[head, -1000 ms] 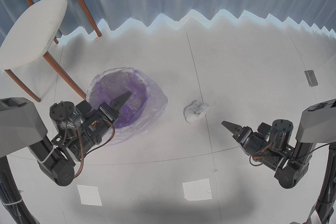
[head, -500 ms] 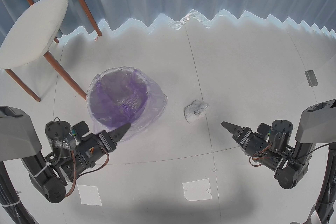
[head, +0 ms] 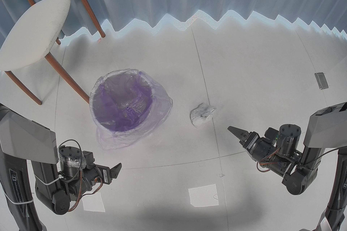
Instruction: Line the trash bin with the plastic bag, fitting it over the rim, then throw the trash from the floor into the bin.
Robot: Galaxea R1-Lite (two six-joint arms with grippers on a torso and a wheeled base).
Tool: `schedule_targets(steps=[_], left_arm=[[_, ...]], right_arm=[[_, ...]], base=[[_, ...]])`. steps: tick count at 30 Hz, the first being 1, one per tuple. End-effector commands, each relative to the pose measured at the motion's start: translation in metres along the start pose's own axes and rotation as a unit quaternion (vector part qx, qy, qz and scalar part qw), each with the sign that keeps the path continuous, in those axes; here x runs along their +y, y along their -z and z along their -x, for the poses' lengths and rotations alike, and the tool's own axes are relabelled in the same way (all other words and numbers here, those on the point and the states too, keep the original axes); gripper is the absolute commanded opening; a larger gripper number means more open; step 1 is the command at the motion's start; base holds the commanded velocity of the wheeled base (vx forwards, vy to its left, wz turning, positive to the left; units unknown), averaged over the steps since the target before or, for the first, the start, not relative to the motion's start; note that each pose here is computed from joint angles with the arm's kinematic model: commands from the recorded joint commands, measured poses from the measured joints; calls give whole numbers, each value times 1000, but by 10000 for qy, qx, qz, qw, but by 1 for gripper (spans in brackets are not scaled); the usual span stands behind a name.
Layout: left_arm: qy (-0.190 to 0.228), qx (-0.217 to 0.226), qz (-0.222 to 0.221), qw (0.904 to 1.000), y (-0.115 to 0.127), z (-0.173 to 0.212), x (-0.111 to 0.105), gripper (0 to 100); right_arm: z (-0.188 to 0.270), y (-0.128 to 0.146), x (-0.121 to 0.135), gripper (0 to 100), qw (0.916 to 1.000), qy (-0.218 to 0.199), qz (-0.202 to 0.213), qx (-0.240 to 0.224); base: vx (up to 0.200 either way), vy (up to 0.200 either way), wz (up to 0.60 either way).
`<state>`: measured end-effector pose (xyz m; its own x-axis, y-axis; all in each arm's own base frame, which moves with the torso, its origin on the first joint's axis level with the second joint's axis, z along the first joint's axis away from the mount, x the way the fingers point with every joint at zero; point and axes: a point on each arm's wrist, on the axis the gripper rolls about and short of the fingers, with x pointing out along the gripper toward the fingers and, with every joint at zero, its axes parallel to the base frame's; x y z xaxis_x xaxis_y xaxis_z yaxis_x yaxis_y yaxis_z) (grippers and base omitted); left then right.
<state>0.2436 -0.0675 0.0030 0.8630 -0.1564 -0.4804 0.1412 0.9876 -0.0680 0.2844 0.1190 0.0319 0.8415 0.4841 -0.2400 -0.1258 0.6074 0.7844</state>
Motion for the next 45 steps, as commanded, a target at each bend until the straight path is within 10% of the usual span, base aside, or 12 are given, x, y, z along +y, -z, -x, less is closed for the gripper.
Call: schedule_targets(steps=[1, 20, 21, 45], left_arm=[[-238, -137, -257, 9993, -4, -21, 17, 100], [51, -913, -1002, 9908, -19, -105, 34, 100], [52, -897, -1001, 9909, -18, -105, 34, 0], [-79, -826, -914, 9924, -1, -134, 45, 0]], right_arm=[[0, 0, 2, 100, 10000, -83, 16, -34], [0, -1, 3, 100, 10000, -84, 16, -44], [0, -1, 2, 100, 10000, -78, 15, -40], [0, 1, 1, 100, 10000, -53, 11, -10]], base=[[0, 0, 0], [0, 0, 0], [0, 0, 0], [0, 0, 0]])
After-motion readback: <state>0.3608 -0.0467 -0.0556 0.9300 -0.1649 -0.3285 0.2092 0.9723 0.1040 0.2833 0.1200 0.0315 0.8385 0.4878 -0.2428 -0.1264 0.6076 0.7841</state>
